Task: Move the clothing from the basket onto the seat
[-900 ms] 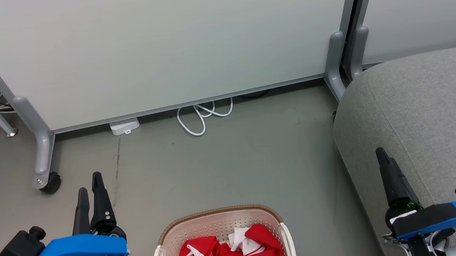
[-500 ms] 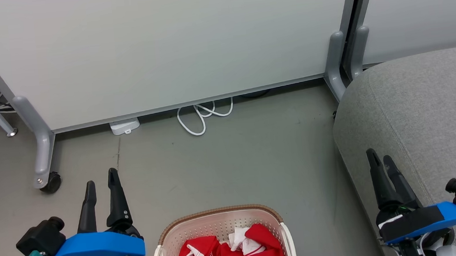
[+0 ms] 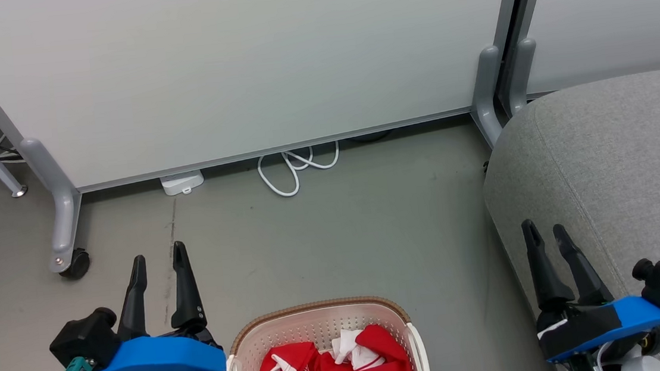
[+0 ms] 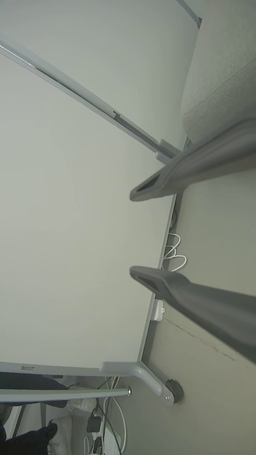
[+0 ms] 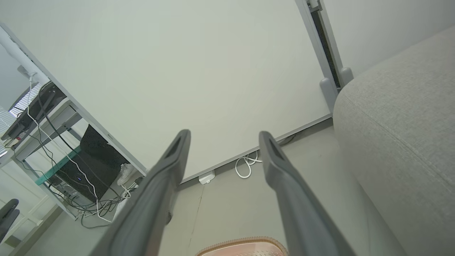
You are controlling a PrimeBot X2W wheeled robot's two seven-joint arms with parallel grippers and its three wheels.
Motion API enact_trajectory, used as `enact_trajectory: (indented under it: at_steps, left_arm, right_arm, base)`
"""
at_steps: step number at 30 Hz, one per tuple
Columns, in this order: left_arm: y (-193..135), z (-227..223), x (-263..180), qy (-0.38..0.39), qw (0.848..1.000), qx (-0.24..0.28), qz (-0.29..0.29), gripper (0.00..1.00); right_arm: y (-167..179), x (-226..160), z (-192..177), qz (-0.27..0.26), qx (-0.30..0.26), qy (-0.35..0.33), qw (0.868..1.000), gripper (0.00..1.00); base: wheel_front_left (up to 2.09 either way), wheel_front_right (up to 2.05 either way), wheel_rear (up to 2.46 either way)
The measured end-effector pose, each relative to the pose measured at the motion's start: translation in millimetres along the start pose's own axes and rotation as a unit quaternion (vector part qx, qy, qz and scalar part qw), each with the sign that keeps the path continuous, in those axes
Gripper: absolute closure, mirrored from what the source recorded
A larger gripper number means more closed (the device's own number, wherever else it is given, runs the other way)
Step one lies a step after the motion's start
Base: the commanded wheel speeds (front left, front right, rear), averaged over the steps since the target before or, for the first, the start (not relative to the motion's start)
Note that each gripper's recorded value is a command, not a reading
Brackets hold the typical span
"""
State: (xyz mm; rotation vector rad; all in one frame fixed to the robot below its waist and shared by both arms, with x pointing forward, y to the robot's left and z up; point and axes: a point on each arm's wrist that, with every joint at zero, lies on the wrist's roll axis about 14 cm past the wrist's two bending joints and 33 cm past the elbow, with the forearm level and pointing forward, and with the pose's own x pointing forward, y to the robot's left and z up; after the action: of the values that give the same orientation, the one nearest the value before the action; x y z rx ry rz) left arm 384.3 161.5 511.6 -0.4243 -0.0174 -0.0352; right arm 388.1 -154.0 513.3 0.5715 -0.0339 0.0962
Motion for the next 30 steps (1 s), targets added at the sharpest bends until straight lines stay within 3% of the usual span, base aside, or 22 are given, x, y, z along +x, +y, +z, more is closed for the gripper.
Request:
enact_trajectory:
  at_steps: [30]
  left_arm:
    - [-19.5,-2.1,-4.7,-0.017,0.989,0.139,-0.051,0.00]
  right_arm:
    - [14.4,-0.7,-3.8,0.037,-0.133,-0.006,0.990,0.00]
  base:
    - [0.00,0.00,0.00]
